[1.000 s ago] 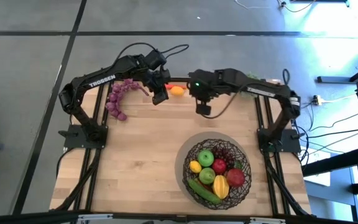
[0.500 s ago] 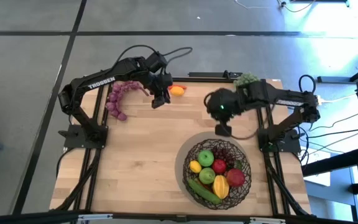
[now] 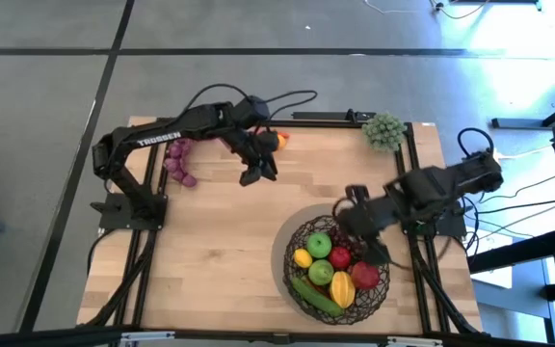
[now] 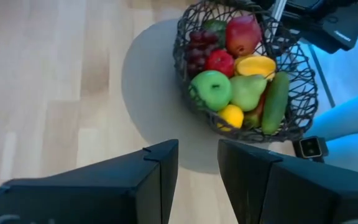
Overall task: Build produce basket
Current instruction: Put the green cucumber into the wire basket, then put the purple garlic into the wire basket
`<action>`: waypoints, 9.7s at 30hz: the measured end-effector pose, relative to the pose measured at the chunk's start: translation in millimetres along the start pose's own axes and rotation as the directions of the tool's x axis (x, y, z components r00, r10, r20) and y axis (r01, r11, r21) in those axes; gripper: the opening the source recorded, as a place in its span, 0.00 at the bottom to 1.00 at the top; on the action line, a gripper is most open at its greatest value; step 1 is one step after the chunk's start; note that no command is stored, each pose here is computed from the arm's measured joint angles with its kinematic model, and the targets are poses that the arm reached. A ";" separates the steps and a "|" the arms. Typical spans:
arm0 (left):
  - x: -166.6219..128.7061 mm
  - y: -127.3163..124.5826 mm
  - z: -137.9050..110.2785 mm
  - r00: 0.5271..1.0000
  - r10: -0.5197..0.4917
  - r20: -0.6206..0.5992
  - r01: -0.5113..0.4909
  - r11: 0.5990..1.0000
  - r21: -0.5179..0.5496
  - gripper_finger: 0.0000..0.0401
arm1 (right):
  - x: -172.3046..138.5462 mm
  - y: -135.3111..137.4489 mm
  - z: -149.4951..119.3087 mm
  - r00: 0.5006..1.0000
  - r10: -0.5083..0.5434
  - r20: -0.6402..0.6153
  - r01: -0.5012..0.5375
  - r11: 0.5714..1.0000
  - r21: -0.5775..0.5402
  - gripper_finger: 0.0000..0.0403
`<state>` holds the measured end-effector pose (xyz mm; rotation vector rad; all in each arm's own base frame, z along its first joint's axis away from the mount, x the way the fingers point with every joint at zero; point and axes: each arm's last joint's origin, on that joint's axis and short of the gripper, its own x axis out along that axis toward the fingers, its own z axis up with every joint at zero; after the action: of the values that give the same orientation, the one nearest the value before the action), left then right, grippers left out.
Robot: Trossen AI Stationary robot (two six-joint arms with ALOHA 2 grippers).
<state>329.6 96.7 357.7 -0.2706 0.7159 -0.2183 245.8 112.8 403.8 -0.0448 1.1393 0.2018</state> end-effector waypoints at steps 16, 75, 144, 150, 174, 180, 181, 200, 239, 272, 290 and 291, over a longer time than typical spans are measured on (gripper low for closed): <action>17.1 -32.1 1.8 1.000 -0.017 -0.016 0.018 1.000 0.017 0.26 | -9.1 75.7 -3.2 0.956 0.228 0.183 -0.249 0.962 0.107 0.00; 39.8 -98.4 -0.4 0.956 -0.289 -0.052 0.292 0.915 0.277 0.26 | 140.7 133.7 -52.2 0.993 0.056 0.108 -0.101 0.874 0.476 0.05; -77.0 104.1 -38.7 0.796 0.568 -0.210 -0.605 0.731 -0.317 0.26 | -5.2 -195.2 52.4 0.917 -0.296 0.267 0.281 0.955 0.094 0.28; -84.0 110.6 -42.0 0.784 0.582 -0.217 -0.621 0.741 -0.255 0.26 | 11.9 -227.7 56.2 0.908 -0.337 0.250 0.306 0.939 0.155 0.28; -114.2 152.7 -118.8 0.469 0.628 -0.621 -0.877 0.246 -0.414 0.26 | 24.5 -259.6 54.8 0.895 -0.380 0.234 0.333 0.918 0.216 0.28; -95.2 161.2 -155.4 0.464 0.562 -0.685 -0.884 0.244 -0.399 0.26 | 24.3 -259.5 54.7 0.895 -0.380 0.234 0.333 0.918 0.215 0.28; -92.1 162.6 -159.6 0.458 0.565 -0.686 -0.888 0.250 -0.387 0.26 | 24.3 -259.5 54.7 0.895 -0.380 0.234 0.333 0.918 0.216 0.28; -77.9 175.5 -195.2 0.392 0.600 -0.697 -0.919 0.230 -0.319 0.26 | 24.1 -259.3 54.5 0.895 -0.379 0.234 0.333 0.918 0.215 0.28; -74.9 192.3 -204.9 0.350 0.574 -0.741 -0.937 0.227 -0.266 0.26 | 23.0 -262.0 53.9 0.891 -0.388 0.237 0.338 0.914 0.224 0.28; -81.4 197.8 -210.5 0.382 0.570 -0.727 -0.924 0.240 -0.297 0.26 | 23.0 -262.0 54.0 0.891 -0.387 0.239 0.337 0.914 0.224 0.28; -75.6 205.3 -214.1 0.393 0.591 -0.704 -0.916 0.321 -0.242 0.26 | 23.0 -262.0 54.0 0.890 -0.387 0.239 0.337 0.914 0.225 0.28; -73.1 207.2 -216.7 0.394 0.578 -0.714 -0.915 0.323 -0.243 0.26 | 23.0 -262.0 54.0 0.890 -0.387 0.239 0.337 0.914 0.225 0.28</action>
<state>152.3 276.5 180.4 -0.4619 1.3921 1.0143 351.3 -133.6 388.1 -0.0681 0.8424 -0.2255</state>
